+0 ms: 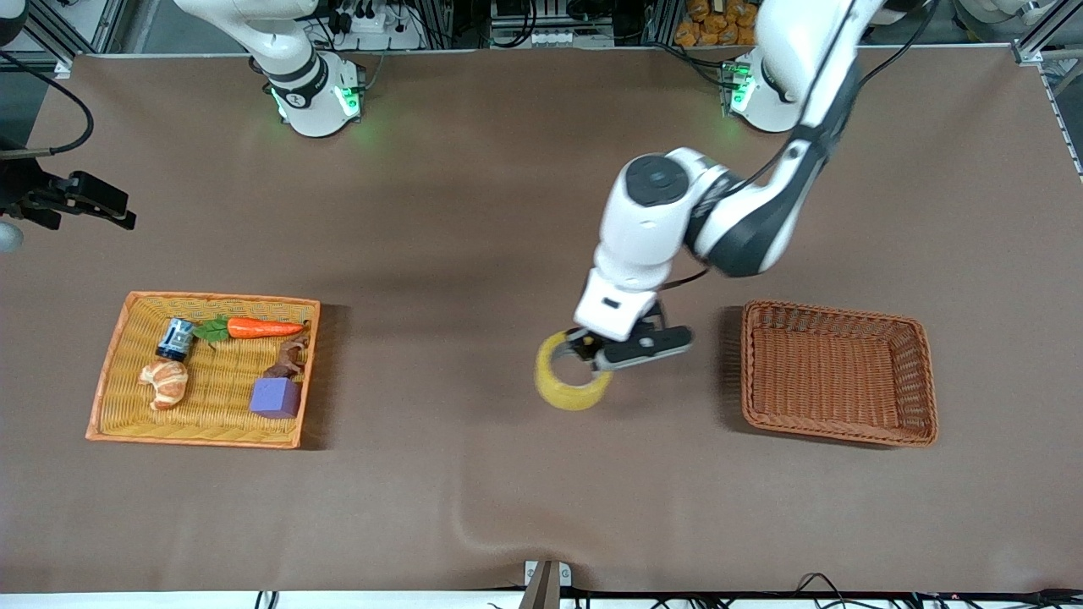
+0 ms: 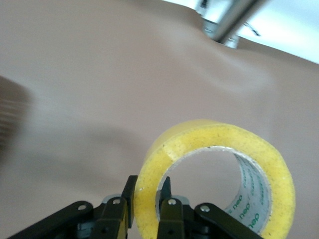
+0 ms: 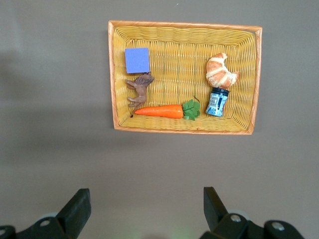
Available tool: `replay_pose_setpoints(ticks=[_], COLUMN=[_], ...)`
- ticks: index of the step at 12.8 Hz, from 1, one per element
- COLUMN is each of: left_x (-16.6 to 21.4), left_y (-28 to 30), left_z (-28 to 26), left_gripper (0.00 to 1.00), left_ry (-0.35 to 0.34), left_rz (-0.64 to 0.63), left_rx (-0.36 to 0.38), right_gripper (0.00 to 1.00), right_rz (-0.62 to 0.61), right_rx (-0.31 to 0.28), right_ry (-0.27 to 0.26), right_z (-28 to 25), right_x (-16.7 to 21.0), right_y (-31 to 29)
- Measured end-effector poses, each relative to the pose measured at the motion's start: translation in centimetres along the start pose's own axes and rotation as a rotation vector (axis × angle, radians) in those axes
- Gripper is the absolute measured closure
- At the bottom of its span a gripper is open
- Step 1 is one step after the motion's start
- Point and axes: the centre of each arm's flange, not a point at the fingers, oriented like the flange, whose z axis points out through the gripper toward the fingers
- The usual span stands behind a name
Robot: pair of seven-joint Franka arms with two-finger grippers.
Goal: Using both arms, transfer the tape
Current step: 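Lift the tape with the left gripper and carry it over the brown basket, then lower the tape into the brown basket and open the left gripper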
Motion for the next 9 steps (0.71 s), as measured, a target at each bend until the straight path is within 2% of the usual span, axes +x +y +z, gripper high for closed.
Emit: replay_pose_setpoints(ticks=[2, 4, 6, 9], left_x=[2.0, 4.5, 7.5, 10.2], left_y=[-5.0, -10.4, -17.1, -26.3], left_z=[-1.2, -1.5, -0.1, 2.7], left_gripper=[0.78, 0.78, 0.78, 0.78], left_ry=[-0.068, -0.154, -0.219, -0.297], left_rz=[0.074, 0.125, 0.177, 0.23], left_rx=[0.105, 0.177, 0.216, 0.231], right_gripper=[0.0, 0.0, 0.0, 0.0], right_rz=[0.0, -0.001, -0.002, -0.002], right_rx=[0.0, 0.0, 0.0, 0.0], right_ry=[0.0, 0.0, 0.0, 0.0], right_z=[0.0, 0.0, 0.0, 0.0], right_x=[0.0, 0.0, 0.0, 0.0], right_y=[0.0, -0.1, -0.1, -0.1])
